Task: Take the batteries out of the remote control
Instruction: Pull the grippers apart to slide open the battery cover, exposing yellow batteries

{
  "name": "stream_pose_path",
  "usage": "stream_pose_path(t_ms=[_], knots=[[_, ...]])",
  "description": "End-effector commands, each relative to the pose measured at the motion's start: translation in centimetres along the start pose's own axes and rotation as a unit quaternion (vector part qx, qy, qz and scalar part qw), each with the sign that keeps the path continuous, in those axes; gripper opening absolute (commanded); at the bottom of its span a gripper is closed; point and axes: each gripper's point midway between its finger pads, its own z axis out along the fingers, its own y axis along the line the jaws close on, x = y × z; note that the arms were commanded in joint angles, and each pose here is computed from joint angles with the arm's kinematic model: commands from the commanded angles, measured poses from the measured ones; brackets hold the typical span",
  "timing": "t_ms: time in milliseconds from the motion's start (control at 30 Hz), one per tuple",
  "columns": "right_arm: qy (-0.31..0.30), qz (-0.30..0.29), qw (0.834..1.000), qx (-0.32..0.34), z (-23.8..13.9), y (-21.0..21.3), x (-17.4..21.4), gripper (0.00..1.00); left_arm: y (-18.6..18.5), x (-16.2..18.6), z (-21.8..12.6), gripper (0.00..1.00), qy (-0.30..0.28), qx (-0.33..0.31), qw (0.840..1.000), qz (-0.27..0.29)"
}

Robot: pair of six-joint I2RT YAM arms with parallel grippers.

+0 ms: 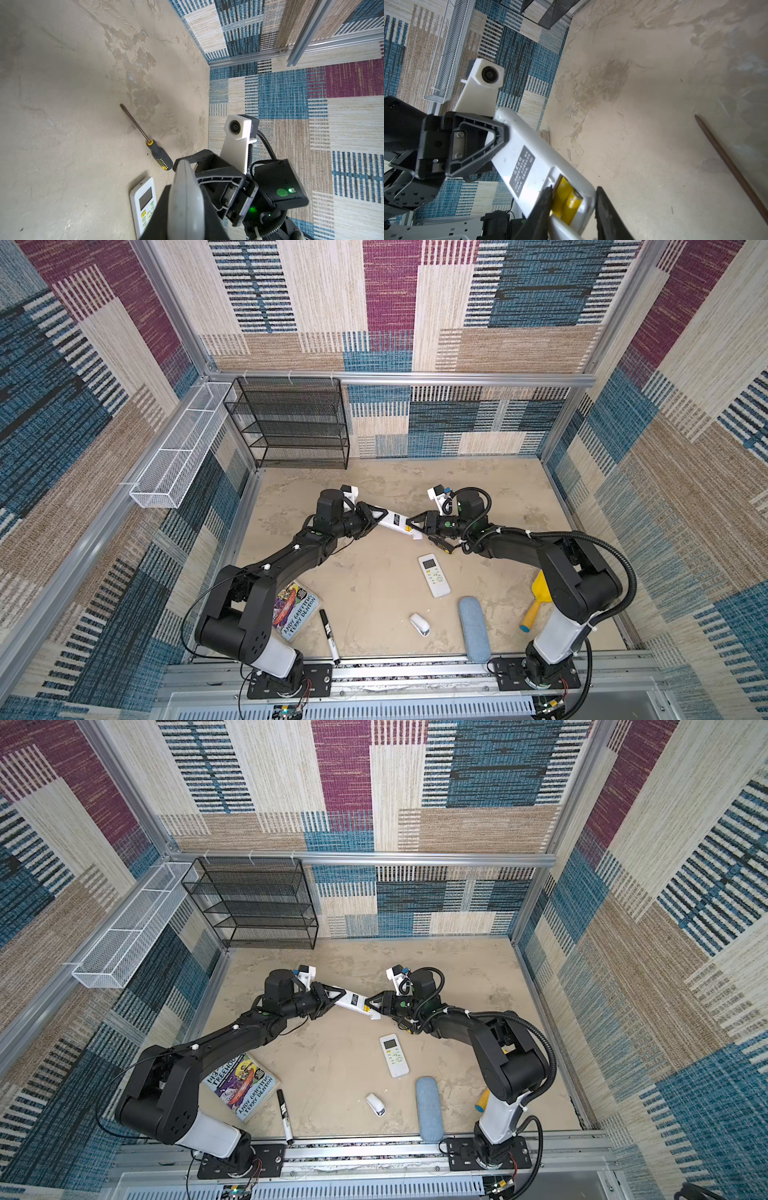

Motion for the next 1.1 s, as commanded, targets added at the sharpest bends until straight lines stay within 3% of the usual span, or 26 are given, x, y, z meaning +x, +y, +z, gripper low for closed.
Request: stream_pose_path(t_ms=[0,367,733,1067], knots=[[0.030,-0.009,0.998,-0.050,0.2,1.6,1.3,0.37,-1.2,-1.1,0.1,0.00,-0.024,0.024,0.999,0.029],[0.056,0.020,0.997,-0.040,1.7,-2.4,3.6,0.33,2.9,-0.2,1.8,0.00,-0.006,-0.010,1.000,0.028],[0.081,-0.007,0.996,-0.023,3.2,-6.1,5.6,0.33,4.5,0.5,2.3,0.00,0.000,-0.023,0.995,0.098],[0.086,-0.007,0.996,-0.012,3.9,-8.3,6.6,0.34,6.5,1.7,3.4,0.00,0.017,-0.048,0.993,0.110]])
